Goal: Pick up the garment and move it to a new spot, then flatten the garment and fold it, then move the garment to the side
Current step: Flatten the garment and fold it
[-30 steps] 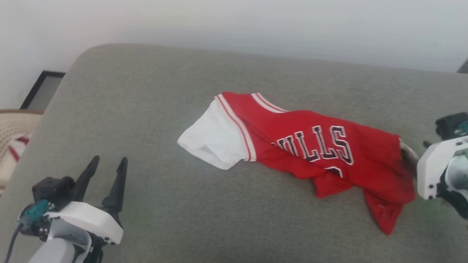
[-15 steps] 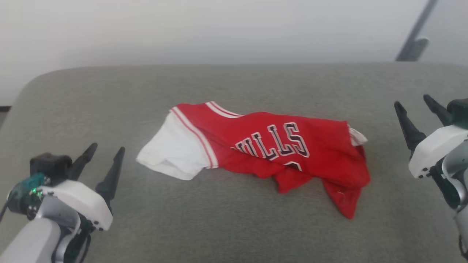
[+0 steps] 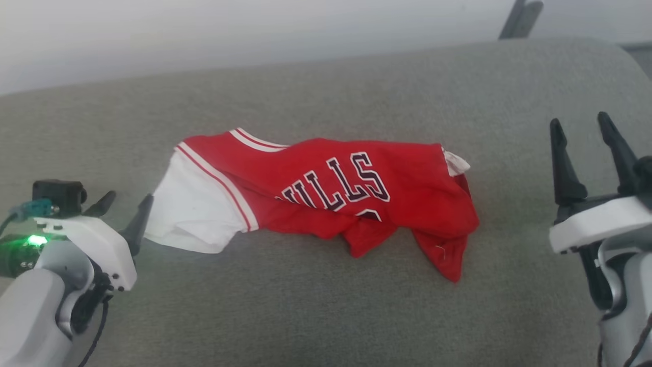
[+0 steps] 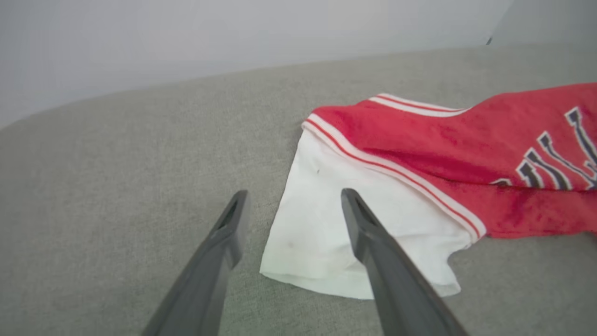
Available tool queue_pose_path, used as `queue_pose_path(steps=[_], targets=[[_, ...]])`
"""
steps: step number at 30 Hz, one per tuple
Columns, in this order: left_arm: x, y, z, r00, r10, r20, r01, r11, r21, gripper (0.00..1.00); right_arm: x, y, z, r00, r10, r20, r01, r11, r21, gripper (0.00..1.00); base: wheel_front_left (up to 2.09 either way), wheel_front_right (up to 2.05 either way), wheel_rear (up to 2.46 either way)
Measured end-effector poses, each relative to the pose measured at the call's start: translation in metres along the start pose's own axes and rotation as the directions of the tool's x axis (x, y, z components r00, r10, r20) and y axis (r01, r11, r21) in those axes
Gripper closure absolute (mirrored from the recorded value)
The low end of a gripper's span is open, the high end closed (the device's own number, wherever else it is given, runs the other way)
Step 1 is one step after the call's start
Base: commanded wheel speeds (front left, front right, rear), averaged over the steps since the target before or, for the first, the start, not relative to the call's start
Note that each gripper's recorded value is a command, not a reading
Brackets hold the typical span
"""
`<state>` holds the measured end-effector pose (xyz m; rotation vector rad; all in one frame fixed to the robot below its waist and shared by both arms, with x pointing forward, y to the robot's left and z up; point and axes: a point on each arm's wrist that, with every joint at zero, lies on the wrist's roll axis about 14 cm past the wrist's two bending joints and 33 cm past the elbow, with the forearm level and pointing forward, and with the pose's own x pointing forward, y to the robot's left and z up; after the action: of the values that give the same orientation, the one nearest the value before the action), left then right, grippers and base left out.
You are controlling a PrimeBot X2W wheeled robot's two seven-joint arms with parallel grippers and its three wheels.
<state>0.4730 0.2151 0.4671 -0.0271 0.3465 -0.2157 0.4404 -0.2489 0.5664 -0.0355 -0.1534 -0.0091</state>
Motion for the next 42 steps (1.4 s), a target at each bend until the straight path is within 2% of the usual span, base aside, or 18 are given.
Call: queue_pose_path(steps=[5, 10, 16, 17, 18, 19, 26, 32, 38, 42], targets=[[0.024, 0.004, -0.037, 0.985, 0.014, -0.172, -0.021, 0.999, -0.039, 0.00, -0.008, -0.003, -0.013, 0.999, -0.034, -0.032, 0.034, 0.999, 0.008, 0.00, 0.00, 0.00, 0.00], [0.040, 0.009, -0.072, 0.940, 0.027, -0.340, -0.061, 0.994, -0.092, 0.00, -0.015, -0.006, -0.025, 0.996, -0.058, -0.070, 0.058, 0.998, 0.011, 0.00, 0.00, 0.00, 0.00], [0.055, 0.013, -0.085, 0.896, 0.035, -0.442, -0.095, 0.989, -0.114, 0.00, -0.019, -0.011, -0.032, 0.992, -0.077, -0.100, 0.078, 0.997, 0.004, 0.00, 0.00, 0.00, 0.00], [0.057, 0.012, -0.087, 0.890, 0.031, -0.455, -0.102, 0.986, -0.131, 0.26, -0.019, -0.012, -0.033, 0.992, -0.078, -0.101, 0.078, 0.997, 0.003, 0.00, 0.00, 0.00, 0.00], [0.058, 0.011, -0.089, 0.884, 0.026, -0.466, -0.104, 0.984, -0.143, 0.72, -0.019, -0.012, -0.032, 0.992, -0.079, -0.103, 0.079, 0.997, 0.003, 0.00, 0.00, 0.00, 0.00], [0.059, 0.010, -0.090, 0.880, 0.021, -0.475, -0.104, 0.983, -0.149, 1.00, -0.019, -0.012, -0.032, 0.991, -0.081, -0.103, 0.081, 0.997, 0.002, 0.00, 0.00, 0.00, 0.00], [0.060, 0.007, -0.089, 0.882, 0.008, -0.472, -0.098, 0.981, -0.167, 1.00, -0.019, -0.012, -0.028, 0.992, -0.082, -0.095, 0.083, 0.997, 0.001, 0.00, 0.00, 0.00, 0.00], [0.050, 0.014, -0.086, 0.887, 0.022, -0.461, -0.098, 0.985, -0.141, 1.00, -0.021, -0.012, -0.027, 0.992, -0.083, -0.094, 0.084, 0.996, 0.006, 0.00, 0.00, 0.00, 0.00], [0.026, 0.031, -0.090, 0.880, 0.063, -0.471, -0.129, 0.986, -0.109, 1.00, -0.023, -0.008, -0.025, 0.992, -0.075, -0.097, 0.076, 0.997, 0.007, 0.00, 0.00, 0.00, 0.00], [0.000, 0.052, -0.096, 0.860, 0.126, -0.495, -0.187, 0.979, -0.075, 1.00, -0.027, -0.005, -0.025, 0.992, -0.068, -0.106, 0.070, 0.997, 0.012, 0.00, 0.00, 0.00, 0.00]])
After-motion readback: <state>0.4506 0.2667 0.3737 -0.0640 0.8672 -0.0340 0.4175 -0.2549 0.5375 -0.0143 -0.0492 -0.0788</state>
